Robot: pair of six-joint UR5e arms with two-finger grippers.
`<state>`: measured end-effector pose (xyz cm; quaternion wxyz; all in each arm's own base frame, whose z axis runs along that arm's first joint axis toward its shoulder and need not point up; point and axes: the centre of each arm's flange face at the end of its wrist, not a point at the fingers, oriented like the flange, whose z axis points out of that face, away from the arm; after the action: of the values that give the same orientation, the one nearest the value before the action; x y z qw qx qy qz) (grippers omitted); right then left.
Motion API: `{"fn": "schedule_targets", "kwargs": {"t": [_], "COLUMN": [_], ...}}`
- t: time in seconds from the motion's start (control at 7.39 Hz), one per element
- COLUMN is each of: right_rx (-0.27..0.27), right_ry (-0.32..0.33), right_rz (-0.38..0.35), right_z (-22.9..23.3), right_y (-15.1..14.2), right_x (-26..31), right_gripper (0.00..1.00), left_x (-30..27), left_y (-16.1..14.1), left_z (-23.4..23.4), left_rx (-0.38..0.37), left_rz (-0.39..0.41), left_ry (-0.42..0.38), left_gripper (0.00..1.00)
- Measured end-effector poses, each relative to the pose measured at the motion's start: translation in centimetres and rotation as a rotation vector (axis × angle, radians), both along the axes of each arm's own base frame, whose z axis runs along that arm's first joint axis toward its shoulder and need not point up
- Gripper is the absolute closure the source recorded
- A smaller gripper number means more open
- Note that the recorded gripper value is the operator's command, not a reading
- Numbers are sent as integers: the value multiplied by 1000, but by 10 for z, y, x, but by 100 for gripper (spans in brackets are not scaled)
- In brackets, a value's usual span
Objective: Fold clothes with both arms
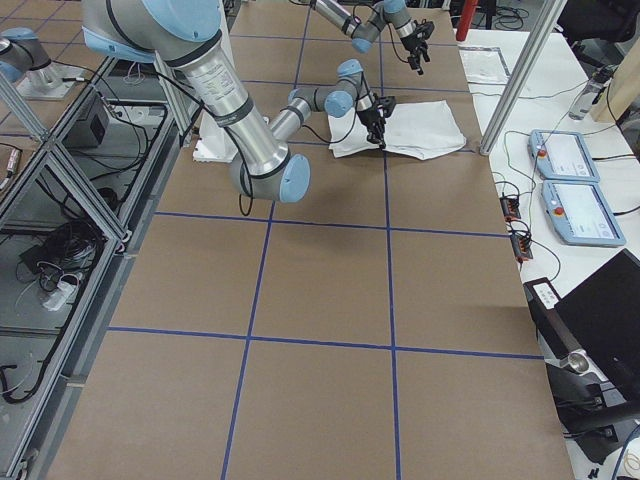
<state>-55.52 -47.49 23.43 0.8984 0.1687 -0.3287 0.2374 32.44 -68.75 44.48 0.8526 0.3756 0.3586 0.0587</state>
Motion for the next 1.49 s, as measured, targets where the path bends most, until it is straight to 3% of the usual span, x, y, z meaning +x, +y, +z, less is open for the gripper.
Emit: {"fn": "schedule_targets", "kwargs": {"t": [0.14, 0.41, 0.81, 1.08, 1.49], "right_rx": [0, 25, 70, 72, 52], "right_ry": [4, 13, 42, 130, 263], "right_rz": [-11, -16, -22, -68, -177], "right_z": [11, 11, -32, -54, -30], "right_y": [19, 36, -5, -40, -50], "right_x": [15, 18, -9, -55, -86], "right_gripper": [1, 0, 0, 0, 0], "left_x": [-1, -1, -3, -2, 0], "left_y": [0, 1, 3, 4, 5], "left_z": [-2, -6, -6, -6, -5], "left_rx": [3, 10, 13, 12, 12], "left_rz": [0, -1, 0, 0, 5], "left_ry": [2, 6, 9, 9, 8], "left_gripper": [0, 0, 0, 0, 0]}}
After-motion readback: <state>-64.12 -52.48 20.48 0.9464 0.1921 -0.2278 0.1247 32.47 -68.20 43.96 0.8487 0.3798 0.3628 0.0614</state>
